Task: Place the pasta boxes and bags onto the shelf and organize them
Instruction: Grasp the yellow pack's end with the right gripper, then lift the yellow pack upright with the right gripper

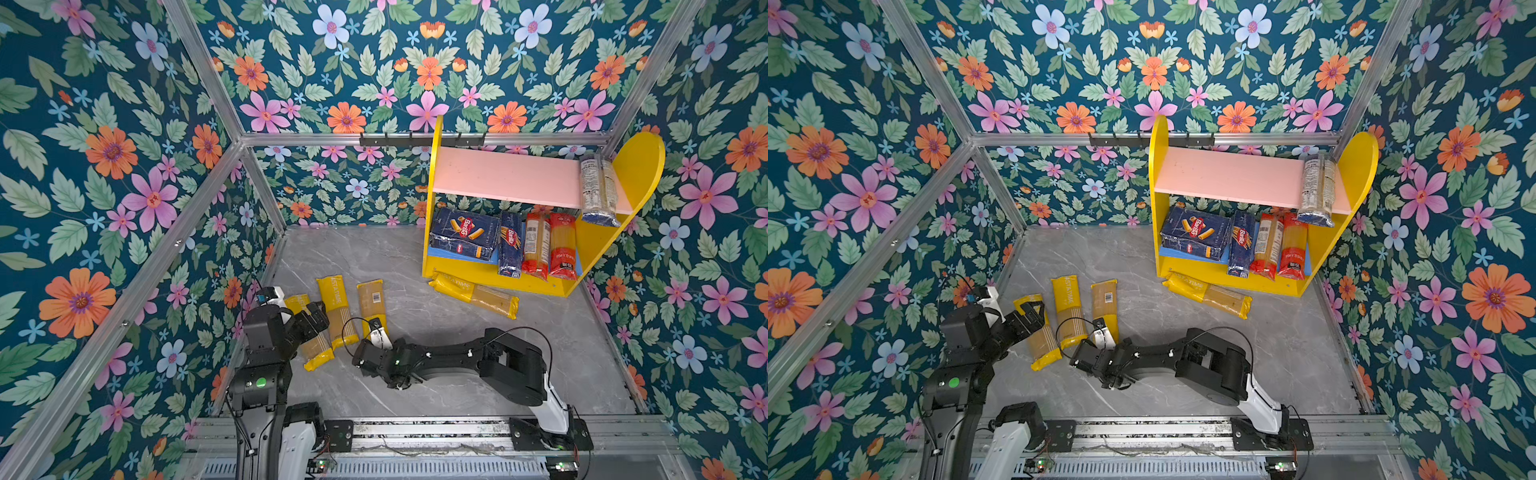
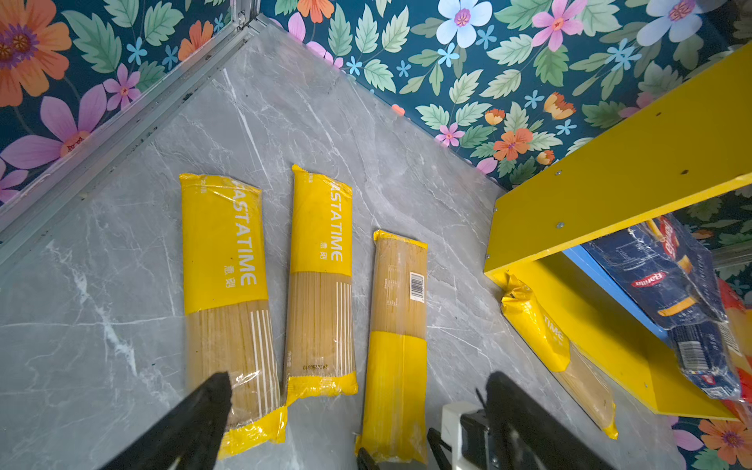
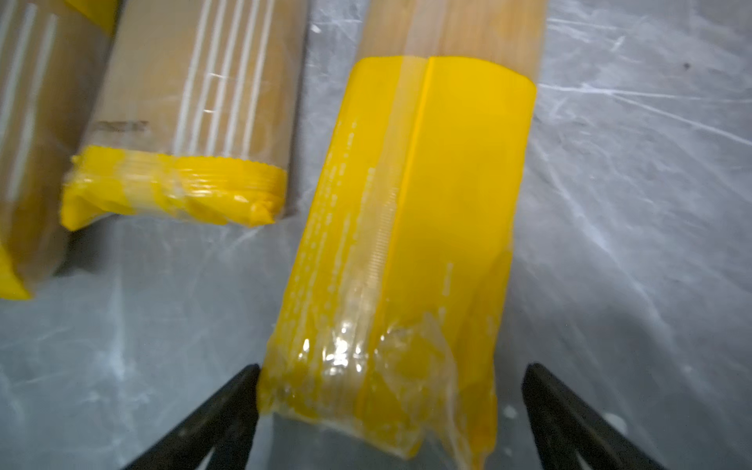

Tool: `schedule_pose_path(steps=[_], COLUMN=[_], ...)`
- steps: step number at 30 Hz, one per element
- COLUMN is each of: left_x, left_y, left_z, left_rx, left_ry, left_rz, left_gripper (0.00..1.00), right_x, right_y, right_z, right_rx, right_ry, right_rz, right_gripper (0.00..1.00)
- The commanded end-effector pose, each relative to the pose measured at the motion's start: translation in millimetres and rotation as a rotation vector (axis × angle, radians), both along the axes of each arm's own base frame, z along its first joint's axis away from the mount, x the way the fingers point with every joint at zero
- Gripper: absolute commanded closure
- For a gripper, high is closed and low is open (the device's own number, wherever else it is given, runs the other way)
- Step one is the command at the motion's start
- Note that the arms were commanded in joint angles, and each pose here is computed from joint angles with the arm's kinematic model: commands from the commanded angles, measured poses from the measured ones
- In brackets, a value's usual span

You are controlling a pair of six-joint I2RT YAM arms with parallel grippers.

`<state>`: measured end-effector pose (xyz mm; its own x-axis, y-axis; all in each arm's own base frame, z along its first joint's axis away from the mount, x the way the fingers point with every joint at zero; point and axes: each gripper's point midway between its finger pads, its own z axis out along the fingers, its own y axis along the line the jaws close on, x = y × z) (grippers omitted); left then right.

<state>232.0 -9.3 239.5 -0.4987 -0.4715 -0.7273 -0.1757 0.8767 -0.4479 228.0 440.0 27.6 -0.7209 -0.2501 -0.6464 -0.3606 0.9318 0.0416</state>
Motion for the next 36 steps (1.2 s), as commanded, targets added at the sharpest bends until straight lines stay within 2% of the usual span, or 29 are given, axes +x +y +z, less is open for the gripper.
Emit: schedule_pose_path(steps=[1, 6, 13, 25, 33, 36], left_x=[2, 3, 4, 13, 22, 25], left_y=[-2, -4, -4, -1, -4, -6], left_z=[1, -1, 0, 1, -10, -15], left_rx=[-0.012, -0.021, -0.018, -0.013, -0.030, -0.045], left_ry=[-0.009, -0.006, -0.008, -0.007, 0.007, 0.015], left_rz=[-0.008, -0.017, -0.015, -0.007, -0.019, -0.026], left_gripper=[0.01, 0.01, 0.00, 0.01, 0.01, 0.01], right_x=[4, -2, 1, 36, 34, 32], right_y=[-25, -14, -2, -5, -3, -7], right_z=[-1, 2, 16, 3, -27, -39], right_rx=[-0.045, -0.046, -0.038, -0.009, -0.024, -0.037], right_ry=[-0.001, 0.015, -0.045, -0.013, 0.032, 0.050], right_rz=[-0.051, 0.045, 0.133, 0.095, 0.096, 0.081], right_gripper=[0.01, 0.01, 0.01, 0.01, 0.01, 0.03])
